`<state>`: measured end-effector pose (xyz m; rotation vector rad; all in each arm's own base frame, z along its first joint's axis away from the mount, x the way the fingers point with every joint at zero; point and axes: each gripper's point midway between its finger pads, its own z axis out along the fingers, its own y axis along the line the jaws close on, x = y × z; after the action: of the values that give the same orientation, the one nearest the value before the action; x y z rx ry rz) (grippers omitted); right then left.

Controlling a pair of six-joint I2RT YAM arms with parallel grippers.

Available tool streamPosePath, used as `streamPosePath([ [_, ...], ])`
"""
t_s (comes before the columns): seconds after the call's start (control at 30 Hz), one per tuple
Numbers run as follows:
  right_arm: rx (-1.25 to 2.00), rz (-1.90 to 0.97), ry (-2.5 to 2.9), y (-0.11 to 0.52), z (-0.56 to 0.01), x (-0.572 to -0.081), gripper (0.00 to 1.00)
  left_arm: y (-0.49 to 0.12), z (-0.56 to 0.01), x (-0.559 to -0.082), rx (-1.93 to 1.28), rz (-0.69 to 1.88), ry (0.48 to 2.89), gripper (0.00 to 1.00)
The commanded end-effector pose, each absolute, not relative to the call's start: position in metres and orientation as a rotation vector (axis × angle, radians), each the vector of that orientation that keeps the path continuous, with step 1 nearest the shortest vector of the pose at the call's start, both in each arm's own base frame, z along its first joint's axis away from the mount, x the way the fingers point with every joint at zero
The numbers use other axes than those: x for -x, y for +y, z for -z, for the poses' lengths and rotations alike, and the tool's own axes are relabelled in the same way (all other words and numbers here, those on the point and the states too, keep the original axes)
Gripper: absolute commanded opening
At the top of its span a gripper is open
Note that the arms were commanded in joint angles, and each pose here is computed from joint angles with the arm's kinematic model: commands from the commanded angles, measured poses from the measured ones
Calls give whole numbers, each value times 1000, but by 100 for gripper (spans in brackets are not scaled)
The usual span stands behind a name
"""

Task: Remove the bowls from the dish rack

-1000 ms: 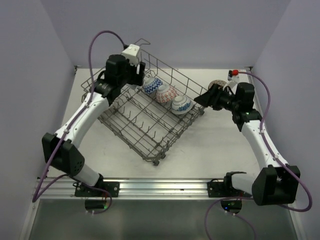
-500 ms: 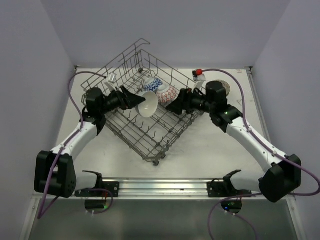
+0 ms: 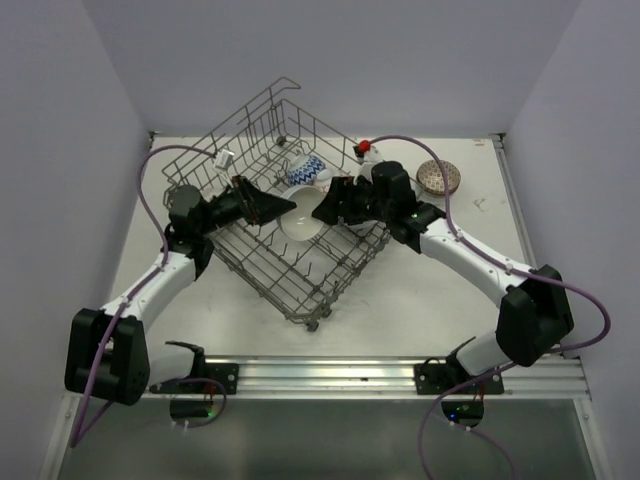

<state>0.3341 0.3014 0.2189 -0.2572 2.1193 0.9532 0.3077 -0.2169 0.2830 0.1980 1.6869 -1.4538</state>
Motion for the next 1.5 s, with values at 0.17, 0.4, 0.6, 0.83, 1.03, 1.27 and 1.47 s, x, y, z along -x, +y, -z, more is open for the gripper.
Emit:
streamPosePath([
  [0.17,163,-1077,1938,321,-257,-353,43,-239,-290,-290,-301,1508,1602,10],
  [0.4,134,-1066,1952,314,-259,-347,0,-237,-268,-297,-290,1449,1646,24],
  [0.6,119,-1009,1969,303,-269,-345,0,-223,-267,-307,-302,1267,1670,78],
  [0.83,138,-800,1979,280,-301,-358,0,-169,-286,-334,-217,756,1707,100],
  [1.03,-28,-618,1969,210,-341,-395,0,-128,-305,-331,-174,461,1660,100],
  [1.27,-368,-356,2008,63,-328,-450,0,-120,-298,-324,-188,286,1681,100],
  [1.47,-514,-201,2079,-4,-287,-477,0,-122,-297,-321,-202,285,1681,100],
])
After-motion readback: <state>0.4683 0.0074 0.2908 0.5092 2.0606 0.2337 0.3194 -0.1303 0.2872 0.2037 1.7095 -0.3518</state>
